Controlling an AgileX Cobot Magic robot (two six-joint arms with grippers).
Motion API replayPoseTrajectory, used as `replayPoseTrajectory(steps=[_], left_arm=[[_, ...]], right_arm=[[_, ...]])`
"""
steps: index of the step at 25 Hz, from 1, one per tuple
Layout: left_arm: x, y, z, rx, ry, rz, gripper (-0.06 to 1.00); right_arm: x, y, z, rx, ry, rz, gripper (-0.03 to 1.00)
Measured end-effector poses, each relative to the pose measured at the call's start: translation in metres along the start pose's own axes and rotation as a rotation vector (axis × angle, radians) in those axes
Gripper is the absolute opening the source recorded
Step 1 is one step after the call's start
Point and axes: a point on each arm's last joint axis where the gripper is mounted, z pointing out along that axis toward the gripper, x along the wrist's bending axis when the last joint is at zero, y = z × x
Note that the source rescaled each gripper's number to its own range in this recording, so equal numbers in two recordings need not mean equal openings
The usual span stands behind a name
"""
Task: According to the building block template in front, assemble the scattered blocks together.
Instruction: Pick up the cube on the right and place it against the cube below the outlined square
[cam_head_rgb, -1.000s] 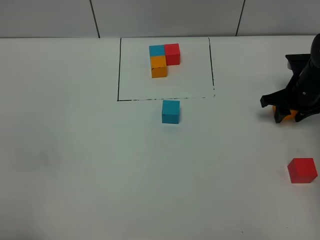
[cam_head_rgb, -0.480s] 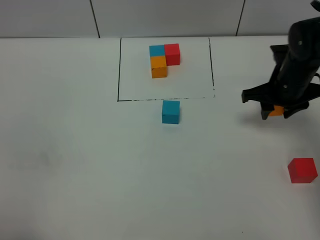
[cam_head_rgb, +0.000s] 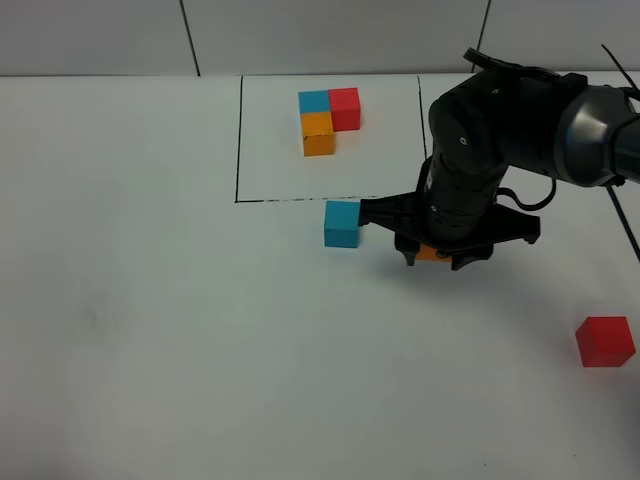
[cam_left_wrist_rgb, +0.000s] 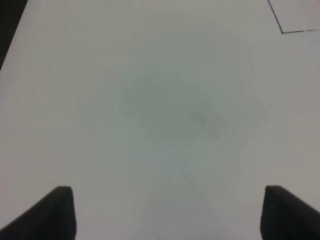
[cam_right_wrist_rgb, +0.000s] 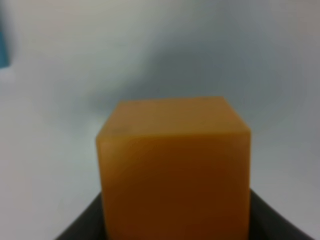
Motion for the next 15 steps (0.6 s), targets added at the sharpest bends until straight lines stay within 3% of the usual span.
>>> replayPoseTrajectory(steps=[5, 15], left_arm=[[0.0, 0.0, 0.0, 0.0, 0.0, 0.0, 0.75], [0.0, 0.0, 0.0, 0.0, 0.0, 0.0, 0.75]], right_arm=[[0.023, -0.014, 0.002, -0.012, 0.051, 0.004, 0.01], [0.051, -0.016, 0.026, 0.005, 0.056, -0.028, 0.01]])
